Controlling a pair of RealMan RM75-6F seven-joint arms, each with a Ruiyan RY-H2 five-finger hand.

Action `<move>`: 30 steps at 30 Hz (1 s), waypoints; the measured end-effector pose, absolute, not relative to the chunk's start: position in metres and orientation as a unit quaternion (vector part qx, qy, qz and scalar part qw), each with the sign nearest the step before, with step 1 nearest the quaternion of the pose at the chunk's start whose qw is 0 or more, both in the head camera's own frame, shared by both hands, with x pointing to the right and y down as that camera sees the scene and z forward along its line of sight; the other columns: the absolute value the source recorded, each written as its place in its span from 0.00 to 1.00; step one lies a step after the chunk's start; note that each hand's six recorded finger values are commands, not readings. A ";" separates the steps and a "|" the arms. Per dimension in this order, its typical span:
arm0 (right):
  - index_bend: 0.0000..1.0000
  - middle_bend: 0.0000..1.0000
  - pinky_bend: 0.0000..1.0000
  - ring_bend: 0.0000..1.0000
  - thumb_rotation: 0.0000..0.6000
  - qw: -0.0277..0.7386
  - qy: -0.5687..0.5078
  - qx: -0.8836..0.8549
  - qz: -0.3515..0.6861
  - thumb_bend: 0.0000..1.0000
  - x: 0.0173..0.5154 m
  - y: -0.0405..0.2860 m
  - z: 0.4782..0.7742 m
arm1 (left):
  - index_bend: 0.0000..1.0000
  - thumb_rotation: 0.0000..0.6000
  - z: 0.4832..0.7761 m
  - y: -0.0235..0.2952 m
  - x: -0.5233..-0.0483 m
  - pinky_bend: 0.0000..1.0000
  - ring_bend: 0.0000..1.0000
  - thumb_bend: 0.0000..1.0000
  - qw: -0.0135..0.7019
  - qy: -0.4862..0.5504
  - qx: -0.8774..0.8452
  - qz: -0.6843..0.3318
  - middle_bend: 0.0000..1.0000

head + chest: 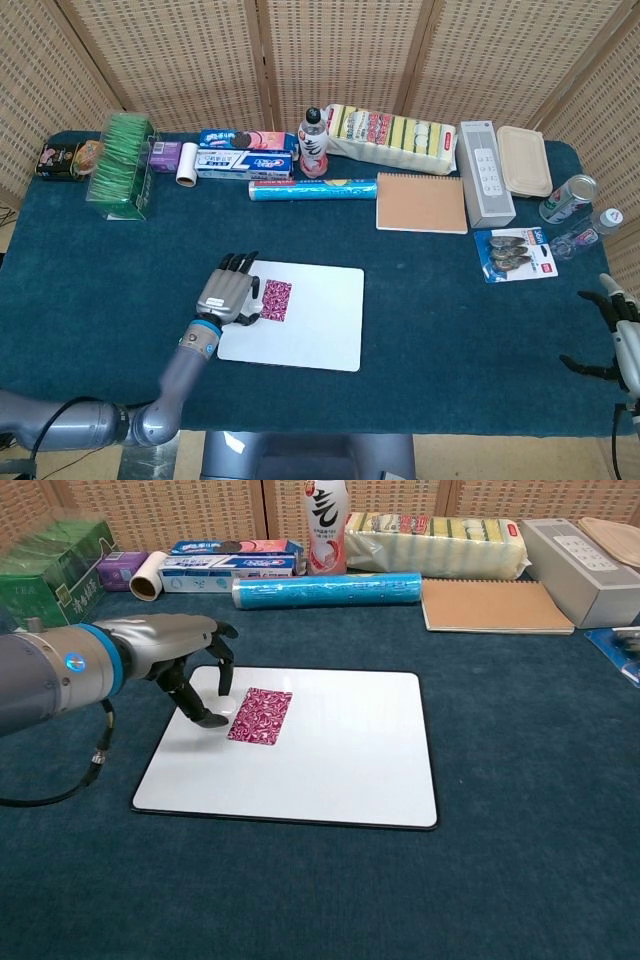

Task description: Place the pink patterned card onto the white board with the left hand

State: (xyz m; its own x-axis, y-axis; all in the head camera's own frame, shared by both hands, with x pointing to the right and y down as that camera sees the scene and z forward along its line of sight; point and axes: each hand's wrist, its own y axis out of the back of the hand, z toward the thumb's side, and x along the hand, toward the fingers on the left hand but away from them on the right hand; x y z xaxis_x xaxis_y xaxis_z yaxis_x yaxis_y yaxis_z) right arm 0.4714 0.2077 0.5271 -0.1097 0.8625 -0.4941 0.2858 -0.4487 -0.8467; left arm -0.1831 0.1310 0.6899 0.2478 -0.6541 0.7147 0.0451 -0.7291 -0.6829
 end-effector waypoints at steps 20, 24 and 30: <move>0.18 0.00 0.00 0.00 1.00 0.243 -0.468 -0.619 0.582 0.07 0.475 0.205 0.526 | 0.24 1.00 0.700 0.127 -0.161 0.01 0.00 0.23 0.317 0.203 -0.716 -0.588 0.00; 0.18 0.00 0.00 0.00 1.00 0.242 -0.470 -0.618 0.582 0.07 0.476 0.205 0.525 | 0.01 1.00 0.701 0.127 -0.162 0.01 0.00 0.21 0.315 0.203 -0.715 -0.590 0.00; 0.18 0.00 0.00 0.00 1.00 0.243 -0.469 -0.618 0.582 0.07 0.477 0.205 0.525 | 0.00 1.00 0.695 0.126 -0.163 0.01 0.00 0.20 0.312 0.206 -0.719 -0.586 0.00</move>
